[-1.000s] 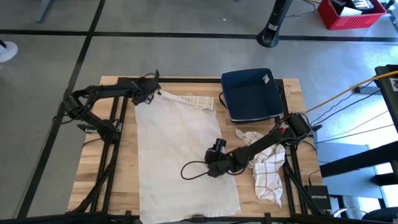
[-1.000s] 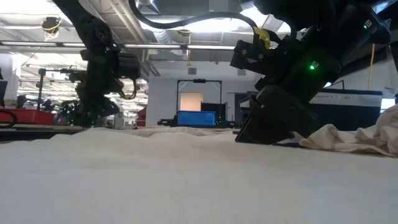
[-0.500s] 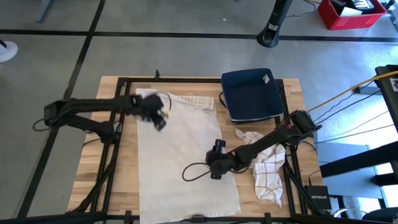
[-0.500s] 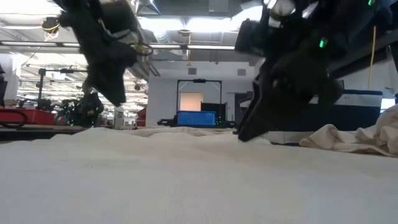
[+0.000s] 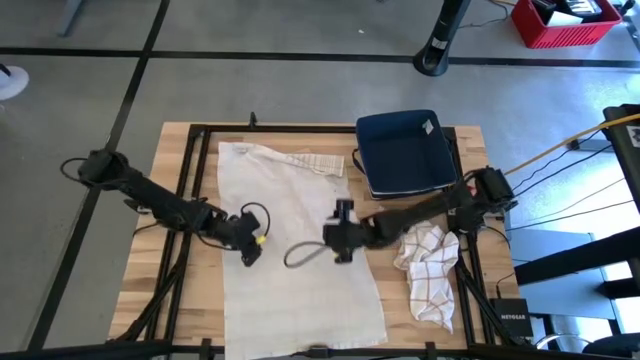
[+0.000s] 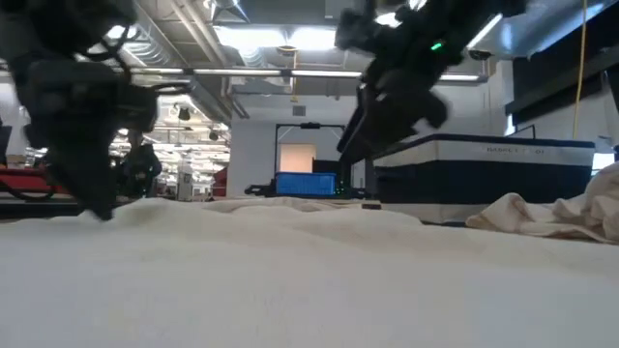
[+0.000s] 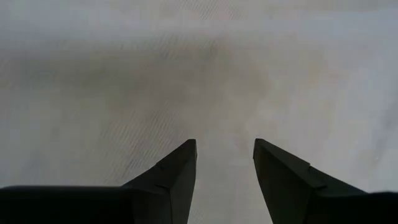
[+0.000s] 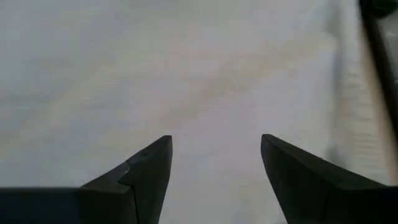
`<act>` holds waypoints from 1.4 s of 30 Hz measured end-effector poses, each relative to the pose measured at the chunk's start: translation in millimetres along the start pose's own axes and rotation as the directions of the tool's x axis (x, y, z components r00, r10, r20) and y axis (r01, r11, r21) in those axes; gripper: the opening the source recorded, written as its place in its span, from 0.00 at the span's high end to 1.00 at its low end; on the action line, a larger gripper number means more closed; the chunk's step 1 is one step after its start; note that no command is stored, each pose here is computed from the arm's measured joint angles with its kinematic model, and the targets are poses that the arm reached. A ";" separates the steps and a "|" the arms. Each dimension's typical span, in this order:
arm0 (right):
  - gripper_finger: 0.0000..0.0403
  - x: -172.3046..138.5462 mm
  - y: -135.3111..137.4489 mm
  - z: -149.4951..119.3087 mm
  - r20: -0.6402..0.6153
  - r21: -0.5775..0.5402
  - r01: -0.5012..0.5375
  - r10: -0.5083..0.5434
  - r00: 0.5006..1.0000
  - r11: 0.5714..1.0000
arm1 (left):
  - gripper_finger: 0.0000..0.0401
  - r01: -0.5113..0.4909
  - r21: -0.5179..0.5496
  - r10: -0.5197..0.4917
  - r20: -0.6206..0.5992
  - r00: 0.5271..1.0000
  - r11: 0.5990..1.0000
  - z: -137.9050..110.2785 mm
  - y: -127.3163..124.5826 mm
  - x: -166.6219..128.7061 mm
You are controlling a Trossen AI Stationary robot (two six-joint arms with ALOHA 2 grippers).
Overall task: Fold towel
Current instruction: Fold the white patterned towel
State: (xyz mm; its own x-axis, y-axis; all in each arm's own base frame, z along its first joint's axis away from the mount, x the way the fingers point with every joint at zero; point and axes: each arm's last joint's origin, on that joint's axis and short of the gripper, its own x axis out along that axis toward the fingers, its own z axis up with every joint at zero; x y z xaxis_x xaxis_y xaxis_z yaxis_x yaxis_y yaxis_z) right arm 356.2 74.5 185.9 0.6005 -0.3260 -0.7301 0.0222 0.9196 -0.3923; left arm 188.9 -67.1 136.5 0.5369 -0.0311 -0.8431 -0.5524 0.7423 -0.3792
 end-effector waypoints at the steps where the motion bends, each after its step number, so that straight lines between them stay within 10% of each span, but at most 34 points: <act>1: 0.38 4.3 -10.9 1.1 -0.008 -0.015 0.018 -0.018 1.000 1.000 | 0.62 -0.015 -0.006 0.015 -0.007 1.000 1.000 -4.7 1.1 1.2; 15: 0.38 59.4 -155.4 -42.1 -0.226 -0.027 0.053 -0.057 0.972 0.998 | 0.62 -0.094 -0.020 0.095 0.104 0.990 0.995 -16.7 0.8 4.2; 29: 0.40 101.7 -164.7 -68.3 -0.291 -0.064 -0.005 -0.014 0.957 0.998 | 0.62 -0.100 -0.044 0.105 0.126 0.986 0.994 -16.0 1.0 4.1; 42: 0.90 100.1 -170.8 -64.8 -0.293 -0.099 0.118 -0.142 0.945 0.988 | 0.62 -0.107 -0.049 0.113 0.145 0.983 0.993 -15.3 1.3 4.0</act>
State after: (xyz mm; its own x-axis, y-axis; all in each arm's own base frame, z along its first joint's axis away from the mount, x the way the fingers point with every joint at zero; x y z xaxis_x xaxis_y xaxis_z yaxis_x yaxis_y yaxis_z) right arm 360.8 -129.4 143.6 0.3302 -0.5033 -0.7985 0.0132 0.8483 -0.5293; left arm 180.5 -76.6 126.8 0.5579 0.1507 -0.8161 -0.6375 0.7074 -0.3052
